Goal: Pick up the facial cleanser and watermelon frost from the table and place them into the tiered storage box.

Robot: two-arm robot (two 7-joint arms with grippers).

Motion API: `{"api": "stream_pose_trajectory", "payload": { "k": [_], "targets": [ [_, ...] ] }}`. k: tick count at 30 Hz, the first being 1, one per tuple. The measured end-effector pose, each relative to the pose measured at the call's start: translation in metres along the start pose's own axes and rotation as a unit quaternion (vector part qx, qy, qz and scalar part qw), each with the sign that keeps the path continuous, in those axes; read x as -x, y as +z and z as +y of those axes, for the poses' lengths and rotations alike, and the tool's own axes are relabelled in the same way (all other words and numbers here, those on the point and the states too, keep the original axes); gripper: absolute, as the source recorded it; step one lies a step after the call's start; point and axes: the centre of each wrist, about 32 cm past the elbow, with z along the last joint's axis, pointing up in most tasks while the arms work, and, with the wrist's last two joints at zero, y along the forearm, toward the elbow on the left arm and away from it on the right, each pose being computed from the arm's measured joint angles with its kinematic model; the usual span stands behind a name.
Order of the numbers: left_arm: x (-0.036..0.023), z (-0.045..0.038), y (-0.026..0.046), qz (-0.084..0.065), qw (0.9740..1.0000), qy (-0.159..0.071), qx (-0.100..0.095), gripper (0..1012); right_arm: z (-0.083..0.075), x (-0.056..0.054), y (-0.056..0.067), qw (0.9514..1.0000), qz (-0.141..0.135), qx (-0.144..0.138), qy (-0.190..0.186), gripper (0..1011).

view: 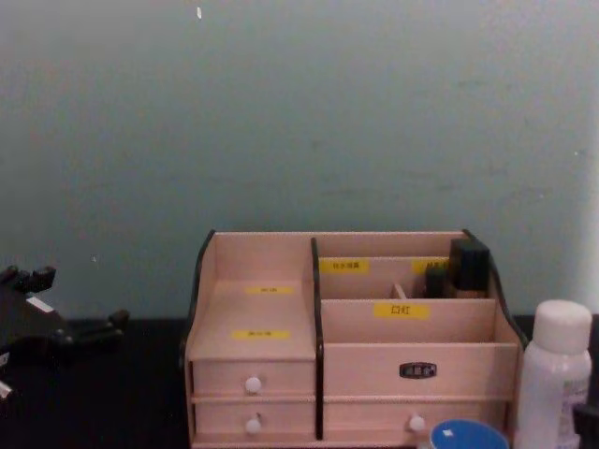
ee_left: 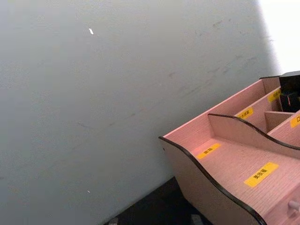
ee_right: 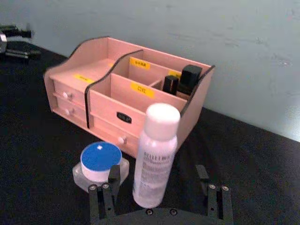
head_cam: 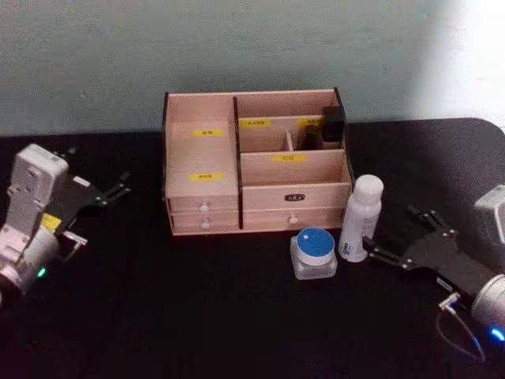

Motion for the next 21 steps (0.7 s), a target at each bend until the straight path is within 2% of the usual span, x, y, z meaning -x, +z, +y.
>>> {"api": "stream_pose_trajectory", "payload": {
  "k": [8,14,21],
  "targets": [
    [0.0000,0.0000,0.0000,0.000,1.0000,0.000,0.000,1001,0.014,-0.001,0.004,1.0000,0.005,0.002,-0.004,1002],
    [0.0000,0.0000,0.0000,0.000,1.0000,0.000,0.000,1001,0.023,-0.002,0.003,0.9999,0.005,0.009,0.002,1002],
    [0.0000,0.0000,0.0000,0.000,1.0000,0.000,0.000,1001,0.031,-0.001,-0.002,0.9997,0.016,0.018,0.001,1002]
  ]
}}
